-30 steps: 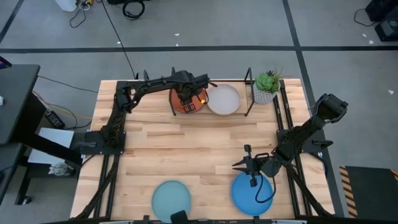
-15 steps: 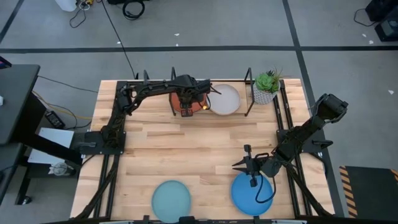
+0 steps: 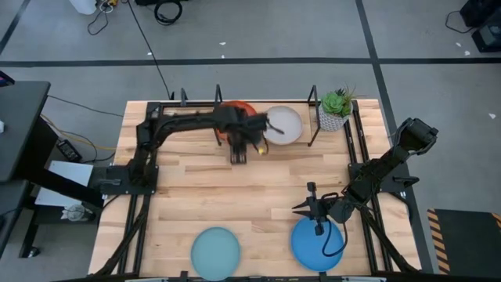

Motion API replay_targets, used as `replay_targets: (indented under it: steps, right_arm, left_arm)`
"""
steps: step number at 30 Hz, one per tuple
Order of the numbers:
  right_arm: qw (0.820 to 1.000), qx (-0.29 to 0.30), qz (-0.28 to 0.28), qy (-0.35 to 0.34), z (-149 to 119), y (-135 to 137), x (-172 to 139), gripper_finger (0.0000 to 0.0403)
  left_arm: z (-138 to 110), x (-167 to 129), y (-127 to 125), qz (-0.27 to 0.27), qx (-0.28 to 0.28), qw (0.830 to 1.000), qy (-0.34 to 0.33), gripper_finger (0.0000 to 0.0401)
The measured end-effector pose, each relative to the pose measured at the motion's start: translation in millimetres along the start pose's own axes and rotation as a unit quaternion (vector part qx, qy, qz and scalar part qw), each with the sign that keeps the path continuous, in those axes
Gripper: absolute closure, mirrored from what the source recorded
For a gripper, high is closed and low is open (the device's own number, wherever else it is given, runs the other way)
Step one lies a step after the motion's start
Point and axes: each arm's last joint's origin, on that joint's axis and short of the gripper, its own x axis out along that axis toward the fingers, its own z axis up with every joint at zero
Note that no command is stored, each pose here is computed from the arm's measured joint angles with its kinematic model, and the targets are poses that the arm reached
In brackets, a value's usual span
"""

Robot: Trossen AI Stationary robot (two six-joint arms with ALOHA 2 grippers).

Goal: Place and stack plates onto a shelf
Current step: Stack the light blue plate on top of the gray plate on the shelf

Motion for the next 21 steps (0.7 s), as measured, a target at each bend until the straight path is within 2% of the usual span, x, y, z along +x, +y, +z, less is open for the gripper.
replay_targets:
  steps: [3, 6, 14, 18, 21]
  right_arm:
    - [1.0, -0.019, -0.002, -0.001, 0, 0, 0, 0.0344]
    - [0.999, -0.035, -0.006, -0.001, 1, -2, 2, 0.0344]
    - [0.998, -0.061, -0.026, -0.015, 6, -12, 8, 0.0344]
    - [0.997, -0.063, -0.032, -0.011, 6, -18, 11, 0.0344]
    - [0.997, -0.062, -0.034, -0.009, 7, -22, 13, 0.0344]
  left_arm:
    - [3, -17, -39, -0.065, -0.028, 0.997, -0.027, 0.0299]
    - [5, -21, -82, -0.092, -0.033, 0.995, -0.023, 0.0299]
    - [-9, -31, -193, -0.107, 0.022, 0.994, -0.019, 0.0299]
    - [-23, -37, -233, -0.08, 0.025, 0.996, -0.026, 0.0299]
    - [-31, -37, -257, -0.069, 0.007, 0.997, -0.029, 0.0299]
